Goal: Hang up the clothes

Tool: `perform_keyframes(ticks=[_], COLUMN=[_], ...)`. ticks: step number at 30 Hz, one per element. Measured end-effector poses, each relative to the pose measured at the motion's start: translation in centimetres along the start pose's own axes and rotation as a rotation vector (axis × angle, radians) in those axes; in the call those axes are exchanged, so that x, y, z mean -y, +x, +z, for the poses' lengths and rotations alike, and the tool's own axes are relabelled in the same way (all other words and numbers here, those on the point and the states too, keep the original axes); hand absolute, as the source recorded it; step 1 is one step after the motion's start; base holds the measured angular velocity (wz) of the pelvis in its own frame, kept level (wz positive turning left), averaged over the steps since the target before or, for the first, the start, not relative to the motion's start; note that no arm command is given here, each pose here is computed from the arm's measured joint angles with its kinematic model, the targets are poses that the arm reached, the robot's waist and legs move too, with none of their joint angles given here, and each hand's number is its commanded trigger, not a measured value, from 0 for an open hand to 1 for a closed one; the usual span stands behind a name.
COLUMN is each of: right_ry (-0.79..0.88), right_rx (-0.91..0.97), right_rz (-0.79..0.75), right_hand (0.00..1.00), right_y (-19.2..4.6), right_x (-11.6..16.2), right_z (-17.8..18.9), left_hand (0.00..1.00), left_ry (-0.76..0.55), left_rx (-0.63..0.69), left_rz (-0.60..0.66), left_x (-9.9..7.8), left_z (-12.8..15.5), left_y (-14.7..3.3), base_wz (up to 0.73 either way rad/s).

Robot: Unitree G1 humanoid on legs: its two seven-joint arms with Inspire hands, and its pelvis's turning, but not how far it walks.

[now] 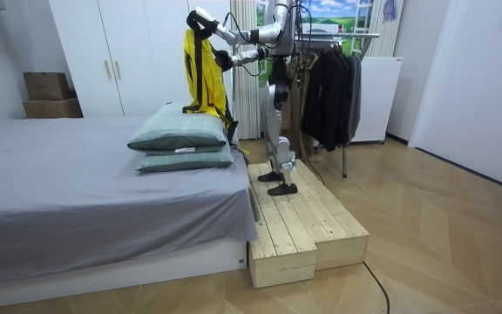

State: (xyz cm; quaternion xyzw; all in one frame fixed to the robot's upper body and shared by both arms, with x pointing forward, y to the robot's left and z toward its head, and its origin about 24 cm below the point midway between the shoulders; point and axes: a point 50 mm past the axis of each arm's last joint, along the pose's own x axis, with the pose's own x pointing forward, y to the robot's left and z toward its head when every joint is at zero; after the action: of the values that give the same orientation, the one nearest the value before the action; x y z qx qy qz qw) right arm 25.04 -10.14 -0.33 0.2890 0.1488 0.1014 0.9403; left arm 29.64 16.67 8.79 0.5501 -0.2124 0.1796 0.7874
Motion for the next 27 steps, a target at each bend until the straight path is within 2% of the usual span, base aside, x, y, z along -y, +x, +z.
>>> perform_keyframes(ticks=[7,18,27], right_ry=[-0.010,-0.283,-0.354], right_rx=[-0.006,-0.089,-0.132], right_rz=[0.006,0.068,0.048], right_hand=[0.00,0.00,0.00], right_y=[-0.1,-0.8,-1.0], right_x=[-0.1,1.9,2.8], right_z=[-0.2,-1.8,-2.6], left_hand=[1.00,1.00,1.00], left_ry=[-0.010,0.000,-0.048], left_rx=[-0.006,0.051,0.098], left_rz=[0.007,-0.046,-0.018], left_x=[0.0,0.3,-0.3], left_z=[0.0,0.6,1.5], left_y=[0.0,-0.2,0.2], base_wz=[0.02,0.11,0.00])
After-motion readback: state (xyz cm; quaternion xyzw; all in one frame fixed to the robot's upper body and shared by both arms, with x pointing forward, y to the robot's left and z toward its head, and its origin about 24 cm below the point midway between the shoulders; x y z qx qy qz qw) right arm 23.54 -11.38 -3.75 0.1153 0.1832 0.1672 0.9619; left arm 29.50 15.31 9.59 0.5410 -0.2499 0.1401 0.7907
